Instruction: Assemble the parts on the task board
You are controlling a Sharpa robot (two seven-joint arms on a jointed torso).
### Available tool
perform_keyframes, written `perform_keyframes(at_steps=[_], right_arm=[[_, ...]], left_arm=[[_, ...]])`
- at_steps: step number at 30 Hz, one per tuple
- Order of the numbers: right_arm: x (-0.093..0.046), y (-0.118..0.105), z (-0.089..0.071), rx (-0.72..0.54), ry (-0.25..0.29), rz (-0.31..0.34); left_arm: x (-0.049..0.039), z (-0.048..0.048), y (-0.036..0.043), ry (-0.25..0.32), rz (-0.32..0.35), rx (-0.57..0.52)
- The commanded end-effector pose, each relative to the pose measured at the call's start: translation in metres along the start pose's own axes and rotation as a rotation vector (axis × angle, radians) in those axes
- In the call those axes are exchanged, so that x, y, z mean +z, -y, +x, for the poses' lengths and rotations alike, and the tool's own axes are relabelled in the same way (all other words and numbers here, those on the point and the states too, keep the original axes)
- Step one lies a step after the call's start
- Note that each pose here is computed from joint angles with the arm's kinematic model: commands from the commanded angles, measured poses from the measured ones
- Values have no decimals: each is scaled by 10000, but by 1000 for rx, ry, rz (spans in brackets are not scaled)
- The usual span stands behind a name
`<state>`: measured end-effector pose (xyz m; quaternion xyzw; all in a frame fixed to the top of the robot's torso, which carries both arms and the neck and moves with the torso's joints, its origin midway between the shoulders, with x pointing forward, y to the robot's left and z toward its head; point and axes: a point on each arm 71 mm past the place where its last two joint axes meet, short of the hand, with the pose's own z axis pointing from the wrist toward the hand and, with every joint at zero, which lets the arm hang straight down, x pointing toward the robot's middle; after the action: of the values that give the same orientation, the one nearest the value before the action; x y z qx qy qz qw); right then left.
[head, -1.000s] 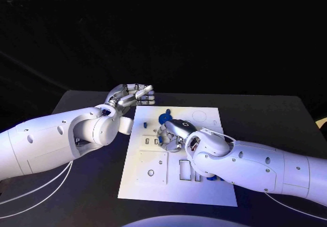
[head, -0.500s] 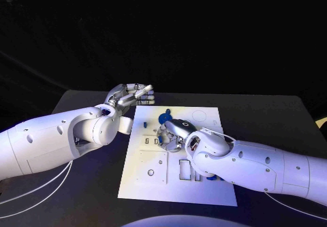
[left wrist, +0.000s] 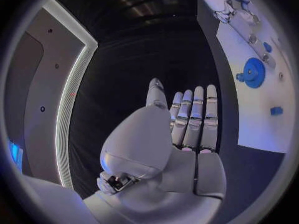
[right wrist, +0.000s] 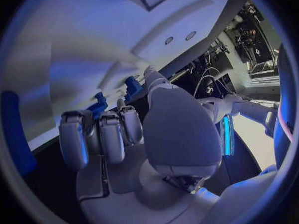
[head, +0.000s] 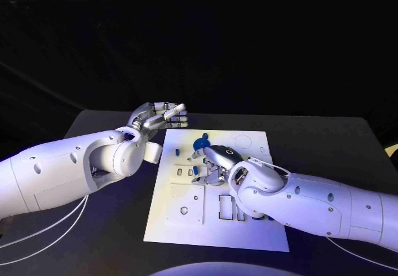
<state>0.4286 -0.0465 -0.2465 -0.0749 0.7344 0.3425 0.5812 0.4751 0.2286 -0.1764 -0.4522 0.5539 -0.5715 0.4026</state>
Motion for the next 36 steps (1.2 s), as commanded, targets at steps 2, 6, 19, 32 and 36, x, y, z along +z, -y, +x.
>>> perform_keyframes(at_steps=[2, 6, 19, 32, 36], right_arm=[[-67, -67, -150, 82, 102, -85], [-154, -59, -348, 135, 141, -133], [-520, 731, -1273, 476, 223, 157], [-656, 1093, -1496, 542, 249, 278], [-665, 1127, -1505, 539, 249, 294]], left_arm=[[12, 7, -4, -35, -8, 48], [32, -25, -35, -43, -36, 112], [38, -59, -208, -218, -384, 532], [138, 92, -256, -324, -613, 931], [161, 142, -300, -320, -642, 964]])
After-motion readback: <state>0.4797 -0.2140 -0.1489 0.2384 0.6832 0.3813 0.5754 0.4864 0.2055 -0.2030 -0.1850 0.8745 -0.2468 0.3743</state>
